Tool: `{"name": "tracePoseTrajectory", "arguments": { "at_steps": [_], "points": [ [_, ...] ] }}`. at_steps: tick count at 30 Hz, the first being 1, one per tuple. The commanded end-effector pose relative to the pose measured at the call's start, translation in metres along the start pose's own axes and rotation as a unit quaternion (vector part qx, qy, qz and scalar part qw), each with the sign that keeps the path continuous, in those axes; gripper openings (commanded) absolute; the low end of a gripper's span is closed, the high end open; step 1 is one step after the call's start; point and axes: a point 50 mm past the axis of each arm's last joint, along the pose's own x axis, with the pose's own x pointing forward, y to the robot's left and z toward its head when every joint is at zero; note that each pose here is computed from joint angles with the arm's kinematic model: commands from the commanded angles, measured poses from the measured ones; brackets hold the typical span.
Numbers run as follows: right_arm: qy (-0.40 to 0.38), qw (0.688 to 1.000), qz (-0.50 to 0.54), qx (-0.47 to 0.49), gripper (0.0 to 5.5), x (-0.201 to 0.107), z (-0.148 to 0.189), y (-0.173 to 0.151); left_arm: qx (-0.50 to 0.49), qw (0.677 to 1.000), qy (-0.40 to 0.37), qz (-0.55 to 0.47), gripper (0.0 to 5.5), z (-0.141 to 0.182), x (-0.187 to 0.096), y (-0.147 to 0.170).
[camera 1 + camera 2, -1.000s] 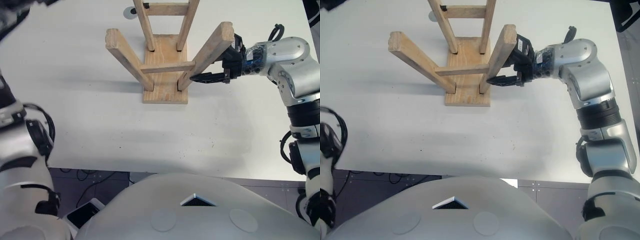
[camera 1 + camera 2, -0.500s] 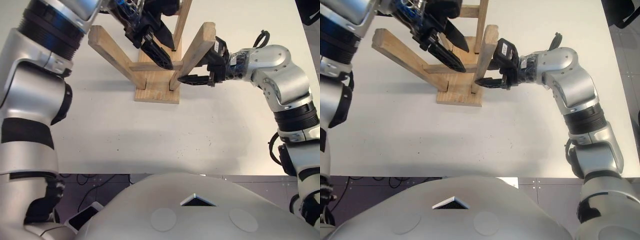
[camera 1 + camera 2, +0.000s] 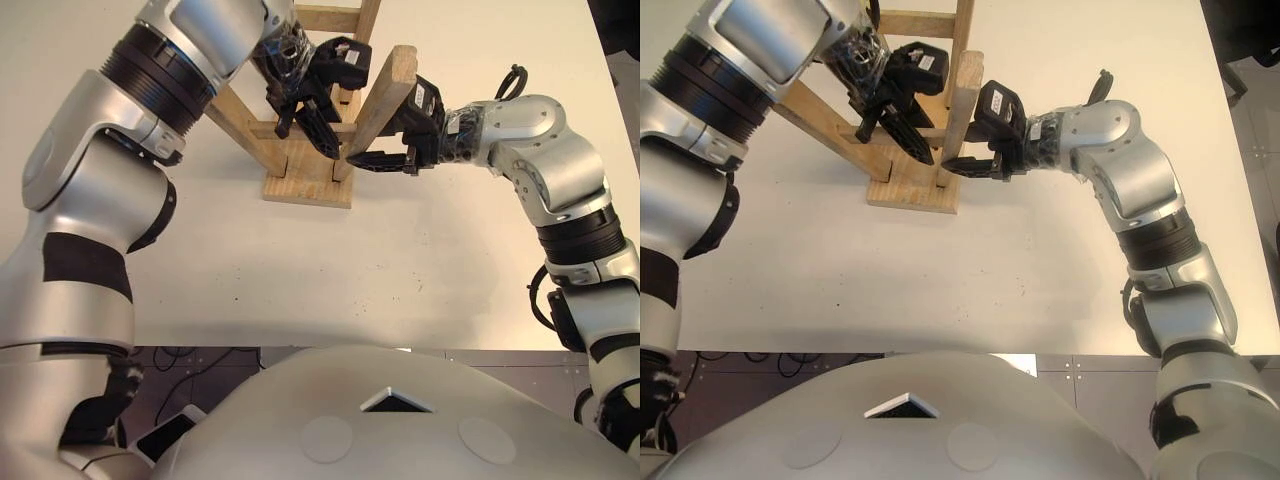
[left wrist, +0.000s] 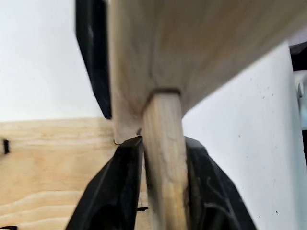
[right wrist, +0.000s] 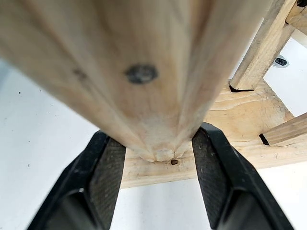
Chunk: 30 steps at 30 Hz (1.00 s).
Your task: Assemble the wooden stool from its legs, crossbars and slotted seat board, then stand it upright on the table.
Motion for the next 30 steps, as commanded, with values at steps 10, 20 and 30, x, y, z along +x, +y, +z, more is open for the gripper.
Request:
{"name": "tracePoseTrajectory", "arguments": {
  "at_steps": [10,20,30],
  "points": [
    [0.083,0.996,0.044,-0.006,2.02,0.026,-0.012,0.027,-0.102,0.995,-0.005,-0.021,0.76,-0.032,0.058,-0.005],
    [0.198,0.975,0.072,-0.071,2.02,0.048,-0.037,0.033,-0.132,0.99,-0.022,-0.045,0.75,-0.041,0.084,-0.022],
    [0.136,0.989,0.065,-0.006,2.02,0.044,-0.034,0.033,-0.046,0.994,-0.096,-0.009,0.99,-0.007,0.043,-0.026]
  ]
}}
